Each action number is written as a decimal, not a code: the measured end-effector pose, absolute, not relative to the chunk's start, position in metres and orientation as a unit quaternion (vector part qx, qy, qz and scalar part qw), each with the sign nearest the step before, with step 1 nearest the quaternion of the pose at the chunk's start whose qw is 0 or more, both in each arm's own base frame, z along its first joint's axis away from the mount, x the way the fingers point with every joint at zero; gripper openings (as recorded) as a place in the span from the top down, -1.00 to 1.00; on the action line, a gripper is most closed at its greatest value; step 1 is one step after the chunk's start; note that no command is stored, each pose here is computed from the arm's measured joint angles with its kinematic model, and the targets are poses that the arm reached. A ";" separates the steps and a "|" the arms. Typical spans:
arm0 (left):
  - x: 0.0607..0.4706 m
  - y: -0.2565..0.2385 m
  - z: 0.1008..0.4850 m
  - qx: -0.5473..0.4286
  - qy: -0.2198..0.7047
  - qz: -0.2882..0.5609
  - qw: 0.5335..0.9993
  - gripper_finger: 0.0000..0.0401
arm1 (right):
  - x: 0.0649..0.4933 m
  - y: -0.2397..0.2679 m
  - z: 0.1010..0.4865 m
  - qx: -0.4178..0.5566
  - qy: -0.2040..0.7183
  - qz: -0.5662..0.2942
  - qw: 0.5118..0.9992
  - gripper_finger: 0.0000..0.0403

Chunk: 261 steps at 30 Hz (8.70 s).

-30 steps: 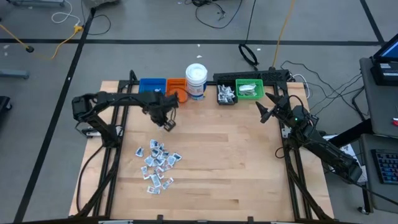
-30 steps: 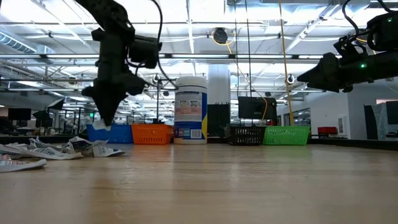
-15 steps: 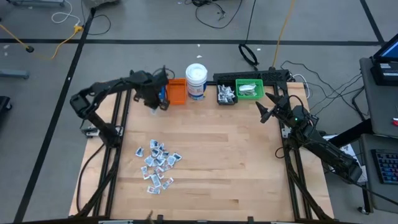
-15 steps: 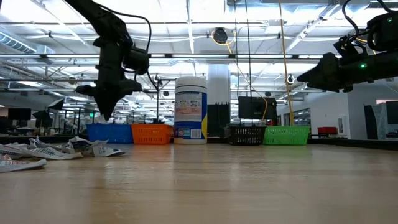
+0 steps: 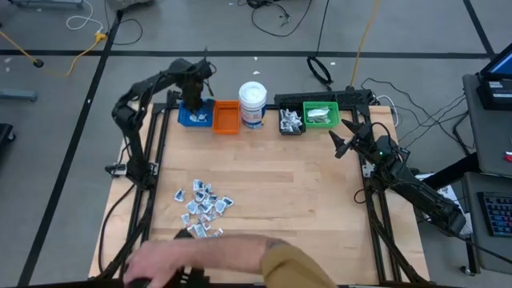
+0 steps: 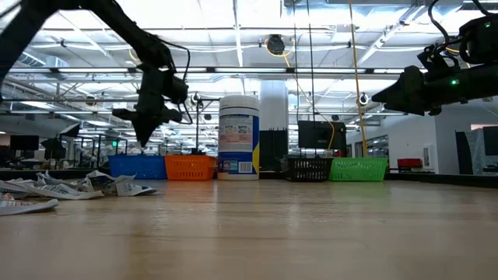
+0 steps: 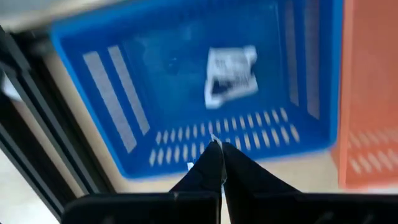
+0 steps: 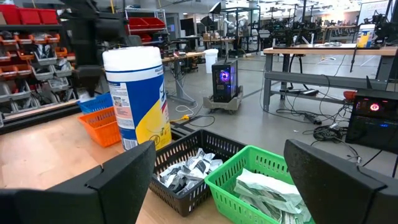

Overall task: Pick & Place First Aid Supplies
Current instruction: Put the alcohol pad into the blue bin

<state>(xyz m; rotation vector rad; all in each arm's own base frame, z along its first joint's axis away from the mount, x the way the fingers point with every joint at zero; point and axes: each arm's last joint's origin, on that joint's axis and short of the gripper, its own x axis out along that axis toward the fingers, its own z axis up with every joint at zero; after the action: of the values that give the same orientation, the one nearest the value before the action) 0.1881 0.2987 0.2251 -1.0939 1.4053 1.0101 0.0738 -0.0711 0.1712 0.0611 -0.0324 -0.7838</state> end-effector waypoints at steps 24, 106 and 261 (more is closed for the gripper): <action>0.200 0.324 0.211 -0.437 0.585 0.415 0.543 -0.20 | 0.074 -0.071 0.171 0.030 -0.016 -0.382 0.924 -0.75; 0.212 0.053 0.150 -0.381 0.668 0.325 0.550 0.95 | 0.074 -0.071 0.171 0.030 -0.016 -0.382 0.924 -0.75; 0.188 0.005 0.127 -0.481 0.689 0.345 0.418 0.90 | 0.074 -0.071 0.171 0.030 -0.016 -0.382 0.924 -0.75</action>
<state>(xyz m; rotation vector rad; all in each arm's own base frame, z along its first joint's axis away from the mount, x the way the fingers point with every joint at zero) 0.1882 0.0054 0.1272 -1.2064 1.7290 0.8649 0.0738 -0.0711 0.1712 0.0610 -0.0322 -0.7840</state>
